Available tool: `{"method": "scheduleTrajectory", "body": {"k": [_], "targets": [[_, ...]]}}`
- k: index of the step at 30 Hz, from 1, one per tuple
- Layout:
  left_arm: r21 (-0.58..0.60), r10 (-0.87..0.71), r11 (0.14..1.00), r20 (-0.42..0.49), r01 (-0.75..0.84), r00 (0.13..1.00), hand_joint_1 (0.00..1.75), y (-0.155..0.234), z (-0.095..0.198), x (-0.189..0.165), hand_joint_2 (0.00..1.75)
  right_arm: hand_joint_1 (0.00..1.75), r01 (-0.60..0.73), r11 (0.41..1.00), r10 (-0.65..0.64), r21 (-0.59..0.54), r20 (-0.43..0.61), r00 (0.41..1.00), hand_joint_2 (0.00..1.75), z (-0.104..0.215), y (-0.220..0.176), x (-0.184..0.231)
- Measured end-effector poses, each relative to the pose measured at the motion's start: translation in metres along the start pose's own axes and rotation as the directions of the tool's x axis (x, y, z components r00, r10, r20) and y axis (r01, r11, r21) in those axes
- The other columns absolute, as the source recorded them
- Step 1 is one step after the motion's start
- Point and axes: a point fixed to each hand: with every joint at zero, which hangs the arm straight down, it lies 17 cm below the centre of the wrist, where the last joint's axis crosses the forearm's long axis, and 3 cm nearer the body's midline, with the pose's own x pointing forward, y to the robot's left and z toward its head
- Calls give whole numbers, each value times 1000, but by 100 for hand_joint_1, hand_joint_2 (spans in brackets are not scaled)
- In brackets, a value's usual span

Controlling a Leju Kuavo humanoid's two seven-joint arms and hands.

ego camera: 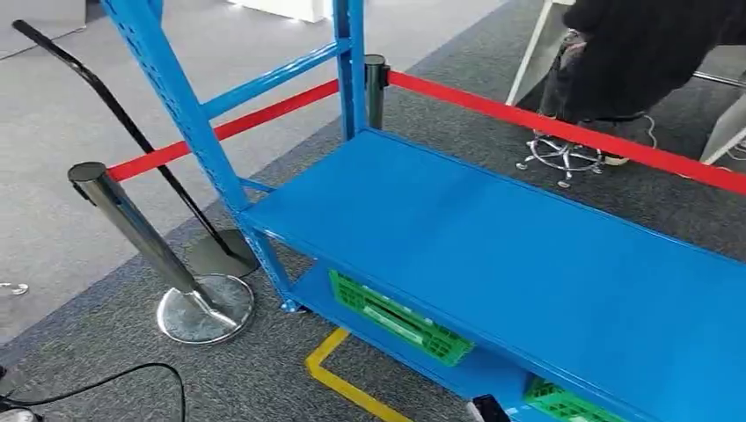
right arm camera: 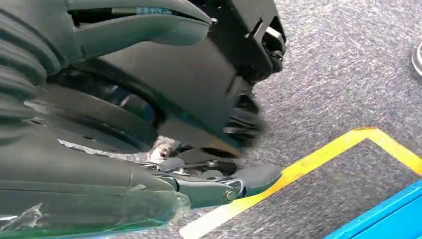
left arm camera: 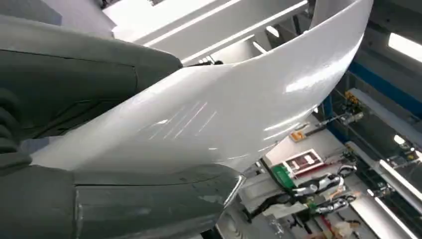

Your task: Take the parts from the cabinet and place them on the table.

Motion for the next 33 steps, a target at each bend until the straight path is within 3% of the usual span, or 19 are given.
{"method": "scheduleTrajectory", "body": {"k": [25,33], "targets": [[-8,-5,1000,7,5,1000,175,-1,1,1,175,0,0,1000,0,15,-9,1000,175,0,3,0],[-45,-7,999,51,9,999,175,-14,2,14,175,0,18,1000,-18,25,2,1000,175,-1,4,4]]}}
